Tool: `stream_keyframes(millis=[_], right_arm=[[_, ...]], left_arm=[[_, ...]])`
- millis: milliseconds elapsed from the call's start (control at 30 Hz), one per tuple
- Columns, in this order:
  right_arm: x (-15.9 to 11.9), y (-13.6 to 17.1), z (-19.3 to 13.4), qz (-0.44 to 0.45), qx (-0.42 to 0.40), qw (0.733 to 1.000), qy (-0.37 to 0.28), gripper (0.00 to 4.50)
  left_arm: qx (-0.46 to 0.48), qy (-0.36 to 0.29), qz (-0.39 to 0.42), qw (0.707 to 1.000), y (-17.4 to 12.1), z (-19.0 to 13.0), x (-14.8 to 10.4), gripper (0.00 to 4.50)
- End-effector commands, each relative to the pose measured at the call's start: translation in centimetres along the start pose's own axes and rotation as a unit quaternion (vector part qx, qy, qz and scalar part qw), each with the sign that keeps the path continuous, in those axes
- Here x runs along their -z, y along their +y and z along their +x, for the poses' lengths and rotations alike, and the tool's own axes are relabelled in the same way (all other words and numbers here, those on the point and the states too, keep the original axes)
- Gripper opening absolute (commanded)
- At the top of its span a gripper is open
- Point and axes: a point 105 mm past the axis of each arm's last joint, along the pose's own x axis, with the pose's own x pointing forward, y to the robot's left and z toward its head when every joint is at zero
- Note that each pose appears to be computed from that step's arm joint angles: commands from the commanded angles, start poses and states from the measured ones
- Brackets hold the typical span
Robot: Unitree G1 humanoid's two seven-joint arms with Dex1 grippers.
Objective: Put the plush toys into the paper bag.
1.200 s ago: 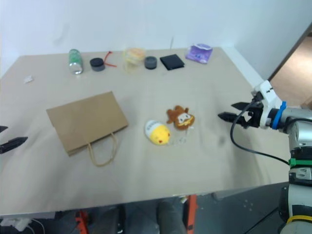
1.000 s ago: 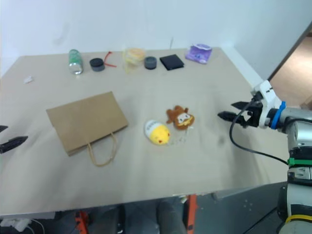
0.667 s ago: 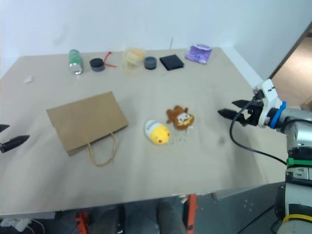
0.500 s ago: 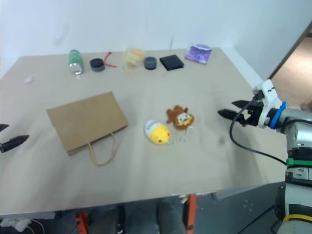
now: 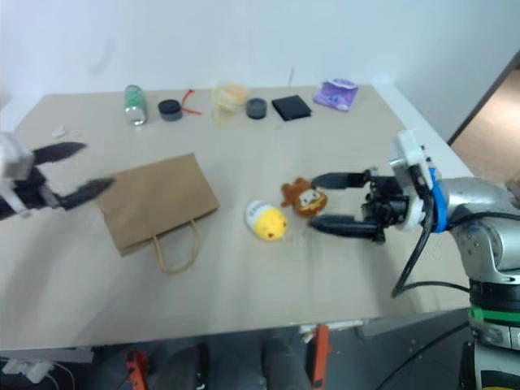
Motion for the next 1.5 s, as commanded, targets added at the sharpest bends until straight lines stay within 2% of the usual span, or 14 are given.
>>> stream_keyframes(millis=[33,133,267,433,567,733,967,1500], right_arm=[[-1.1,0.7,0.6,-0.028,-0.019,0.999,0.001,4.5],[-0.4,0.6,0.9,-0.027,-0.011,1.0,0.005,4.5],[0.4,0.6,0.8,-0.023,0.0,1.0,0.012,4.5],[0.7,0.7,0.7,-0.022,0.012,1.0,0.007,4.5],[0.8,0.9,0.7,-0.022,0.015,1.0,0.006,4.5],[0.8,1.0,0.7,-0.021,0.02,1.0,0.005,4.5],[0.7,1.1,0.8,-0.017,0.02,1.0,0.004,4.5],[0.3,1.2,0.8,-0.017,0.029,0.999,0.006,4.5]], left_arm=[[0.045,-0.011,0.058,0.997,-1.4,0.9,-1.1,4.44],[0.118,0.015,0.133,0.984,-4.2,1.6,0.4,4.44],[0.16,0.035,0.232,0.959,-5.3,1.3,1.2,4.44],[0.147,-0.007,0.342,0.928,-6.2,1.3,1.3,4.44],[0.144,-0.034,0.382,0.912,-7.1,1.0,1.8,4.44],[0.097,-0.089,0.458,0.879,-7.2,-0.4,1.5,4.44],[0.098,-0.083,0.475,0.871,-8.3,-1.4,3.6,4.44],[0.113,-0.079,0.47,0.872,-9.1,0.9,5.3,4.44]])
